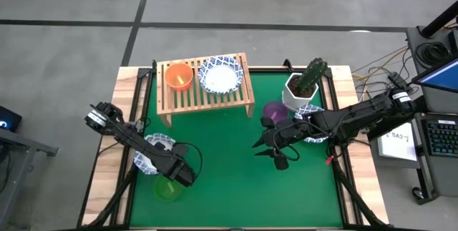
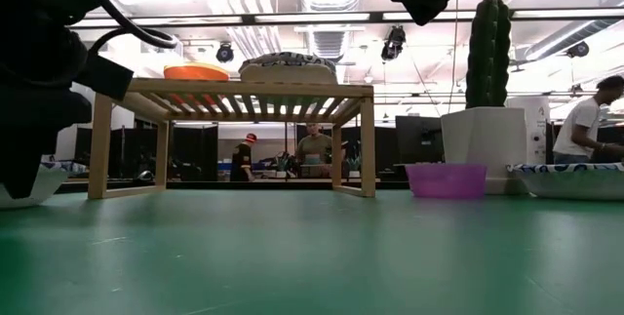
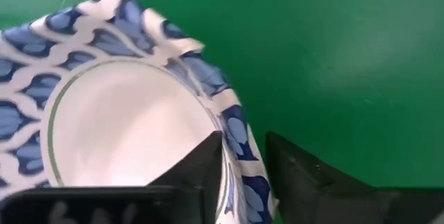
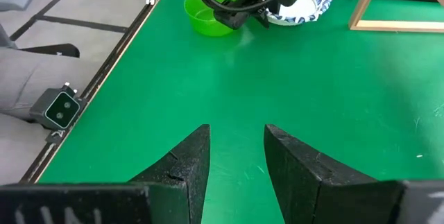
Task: Place and stack bowls onto a shelf
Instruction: Stack the left white blue bowl on top of the white blue bowl on the shelf, then stack the purple bowl on top of the yellow bowl on the shelf
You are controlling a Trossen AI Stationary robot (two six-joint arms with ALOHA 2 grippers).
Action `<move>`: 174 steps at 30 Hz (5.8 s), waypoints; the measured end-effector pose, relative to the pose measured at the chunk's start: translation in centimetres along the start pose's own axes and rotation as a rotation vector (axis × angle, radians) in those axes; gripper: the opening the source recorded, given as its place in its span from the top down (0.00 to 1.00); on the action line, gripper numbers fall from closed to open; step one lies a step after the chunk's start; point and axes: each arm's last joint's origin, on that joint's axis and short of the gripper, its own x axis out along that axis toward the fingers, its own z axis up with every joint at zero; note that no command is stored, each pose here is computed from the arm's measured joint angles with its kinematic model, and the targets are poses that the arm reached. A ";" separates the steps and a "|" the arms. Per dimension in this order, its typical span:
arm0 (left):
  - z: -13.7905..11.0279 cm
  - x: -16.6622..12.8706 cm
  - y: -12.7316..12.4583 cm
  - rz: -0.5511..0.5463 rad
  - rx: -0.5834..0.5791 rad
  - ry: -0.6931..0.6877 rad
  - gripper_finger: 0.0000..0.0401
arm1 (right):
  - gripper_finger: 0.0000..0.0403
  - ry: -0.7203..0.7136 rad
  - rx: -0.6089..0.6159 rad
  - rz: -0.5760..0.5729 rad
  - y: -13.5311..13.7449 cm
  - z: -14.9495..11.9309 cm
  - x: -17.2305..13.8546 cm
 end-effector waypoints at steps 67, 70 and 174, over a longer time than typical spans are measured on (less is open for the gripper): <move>23.2 -19.1 8.2 -0.027 0.896 -0.815 1.00 | 0.69 0.043 -0.069 0.004 0.0 -1.2 0.3; 24.7 -18.1 9.0 -0.113 0.875 -0.772 1.00 | 0.69 0.043 -0.070 0.002 -0.1 -1.2 0.3; 6.2 -12.6 6.3 -0.603 0.722 -0.988 0.64 | 0.94 0.617 0.382 -0.576 -8.5 -12.2 4.0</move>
